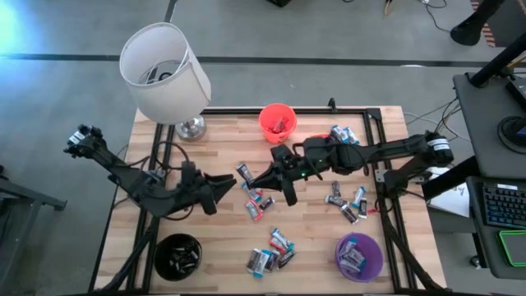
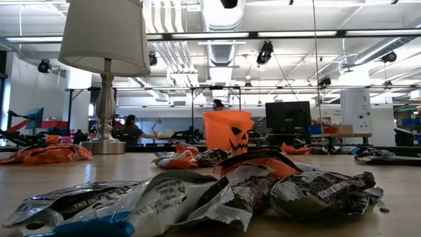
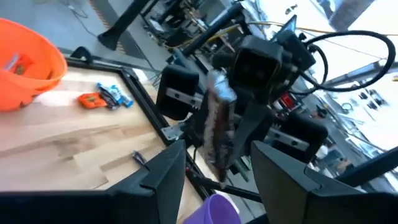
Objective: Organize candy in baskets
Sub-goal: Put the brown chocolate into the black bucket
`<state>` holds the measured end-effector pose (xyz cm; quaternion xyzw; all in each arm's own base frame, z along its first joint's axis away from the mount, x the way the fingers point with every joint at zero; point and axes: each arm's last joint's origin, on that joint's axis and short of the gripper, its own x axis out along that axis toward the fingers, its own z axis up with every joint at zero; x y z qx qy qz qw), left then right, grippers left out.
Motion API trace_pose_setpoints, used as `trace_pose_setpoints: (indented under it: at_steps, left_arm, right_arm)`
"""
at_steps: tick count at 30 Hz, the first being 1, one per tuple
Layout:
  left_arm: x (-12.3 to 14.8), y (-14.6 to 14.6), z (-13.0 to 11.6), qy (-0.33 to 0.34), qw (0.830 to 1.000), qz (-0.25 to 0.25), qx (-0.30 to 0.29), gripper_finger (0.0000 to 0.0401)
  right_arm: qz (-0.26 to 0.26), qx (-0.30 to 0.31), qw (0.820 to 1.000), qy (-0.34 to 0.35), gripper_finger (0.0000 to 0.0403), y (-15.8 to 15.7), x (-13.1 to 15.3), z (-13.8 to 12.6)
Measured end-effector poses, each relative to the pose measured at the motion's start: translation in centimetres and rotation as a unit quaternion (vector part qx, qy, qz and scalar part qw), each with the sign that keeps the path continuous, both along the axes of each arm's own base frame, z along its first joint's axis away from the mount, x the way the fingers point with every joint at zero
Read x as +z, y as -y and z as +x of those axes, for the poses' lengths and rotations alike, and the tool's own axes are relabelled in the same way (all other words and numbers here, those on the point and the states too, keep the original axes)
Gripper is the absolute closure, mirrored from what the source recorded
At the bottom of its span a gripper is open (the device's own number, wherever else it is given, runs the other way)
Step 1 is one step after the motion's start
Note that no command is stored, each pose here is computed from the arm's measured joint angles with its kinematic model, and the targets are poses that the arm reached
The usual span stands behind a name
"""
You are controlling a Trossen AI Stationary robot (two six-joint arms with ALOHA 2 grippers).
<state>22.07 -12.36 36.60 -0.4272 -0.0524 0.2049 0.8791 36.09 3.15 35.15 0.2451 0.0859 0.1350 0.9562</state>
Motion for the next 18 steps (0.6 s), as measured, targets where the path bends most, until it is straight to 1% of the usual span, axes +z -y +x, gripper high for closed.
trace_pose_setpoints:
  at_steps: [2,7,13,18]
  left_arm:
    - [0.0,-0.1,0.1,0.001,1.000,-0.001,-0.007,0.0237]
    - [0.1,-0.2,0.2,0.002,1.000,0.004,-0.005,0.0237]
    - [0.2,-0.4,0.5,0.002,1.000,0.011,-0.012,0.0237]
    - [0.1,-0.6,0.7,-0.002,1.000,0.012,-0.020,0.0237]
  right_arm:
    - [-0.001,0.006,1.000,0.001,0.0390,-0.2,0.2,0.3]
    - [-0.022,0.019,0.999,-0.017,0.0390,-0.9,0.3,1.1]
    - [-0.026,0.025,0.999,-0.033,0.0390,-1.2,-0.2,2.0]
    - [-0.025,0.033,0.999,-0.028,0.0390,-1.3,0.0,2.5]
